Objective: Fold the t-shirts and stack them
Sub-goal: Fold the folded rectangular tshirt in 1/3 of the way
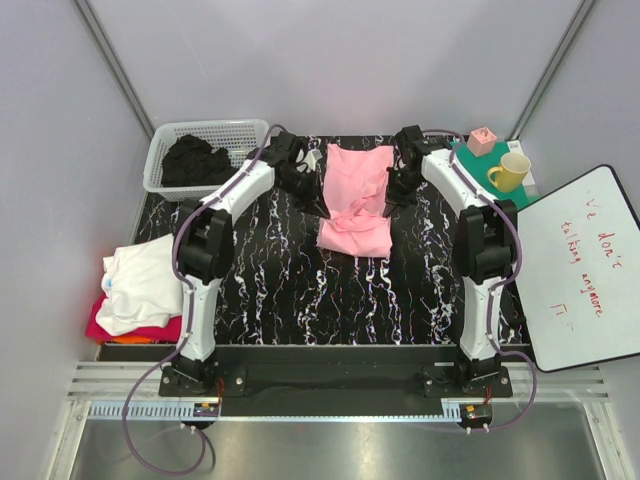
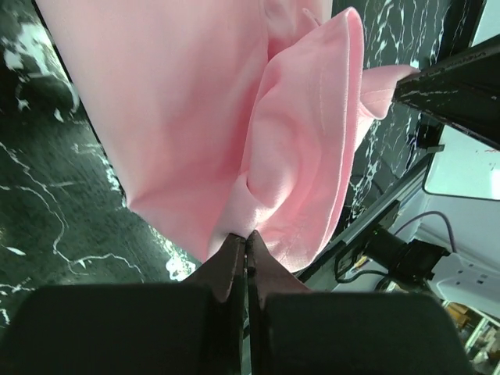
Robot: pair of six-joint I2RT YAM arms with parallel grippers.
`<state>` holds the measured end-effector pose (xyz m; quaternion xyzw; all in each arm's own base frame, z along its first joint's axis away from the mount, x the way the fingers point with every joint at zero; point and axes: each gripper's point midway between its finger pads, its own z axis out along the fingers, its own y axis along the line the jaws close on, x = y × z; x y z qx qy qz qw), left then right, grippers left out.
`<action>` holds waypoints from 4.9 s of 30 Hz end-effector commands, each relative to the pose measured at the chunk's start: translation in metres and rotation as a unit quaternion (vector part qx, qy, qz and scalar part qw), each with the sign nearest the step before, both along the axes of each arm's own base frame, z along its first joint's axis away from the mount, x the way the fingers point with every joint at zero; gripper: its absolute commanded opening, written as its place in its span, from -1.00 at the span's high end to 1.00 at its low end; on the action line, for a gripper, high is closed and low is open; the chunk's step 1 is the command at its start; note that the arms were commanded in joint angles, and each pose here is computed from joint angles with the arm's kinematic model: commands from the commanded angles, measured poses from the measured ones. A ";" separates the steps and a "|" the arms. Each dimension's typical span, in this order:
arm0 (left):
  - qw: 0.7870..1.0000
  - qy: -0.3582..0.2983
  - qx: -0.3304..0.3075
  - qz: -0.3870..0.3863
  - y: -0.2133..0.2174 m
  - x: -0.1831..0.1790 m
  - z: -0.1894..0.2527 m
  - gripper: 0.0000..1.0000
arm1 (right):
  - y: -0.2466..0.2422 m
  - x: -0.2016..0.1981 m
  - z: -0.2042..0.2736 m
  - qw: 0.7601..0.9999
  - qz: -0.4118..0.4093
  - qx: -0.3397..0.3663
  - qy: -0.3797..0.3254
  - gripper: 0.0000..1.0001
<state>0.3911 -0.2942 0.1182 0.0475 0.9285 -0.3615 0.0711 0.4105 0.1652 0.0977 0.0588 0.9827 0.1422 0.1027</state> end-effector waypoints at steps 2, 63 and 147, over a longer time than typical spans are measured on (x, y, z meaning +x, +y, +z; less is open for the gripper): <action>0.999 0.007 -0.041 -0.001 -0.011 0.016 0.007 0.36 | -0.006 0.036 0.004 1.000 -0.010 0.003 -0.027 0.99; 0.980 -0.141 0.113 0.080 -0.037 0.119 -0.063 1.00 | -0.001 -0.033 0.049 0.996 0.014 0.078 -0.044 -0.99; 0.989 -0.004 0.148 -0.015 0.087 -0.134 -0.022 -0.69 | -0.022 -0.144 -0.043 0.988 0.024 0.066 0.136 -0.69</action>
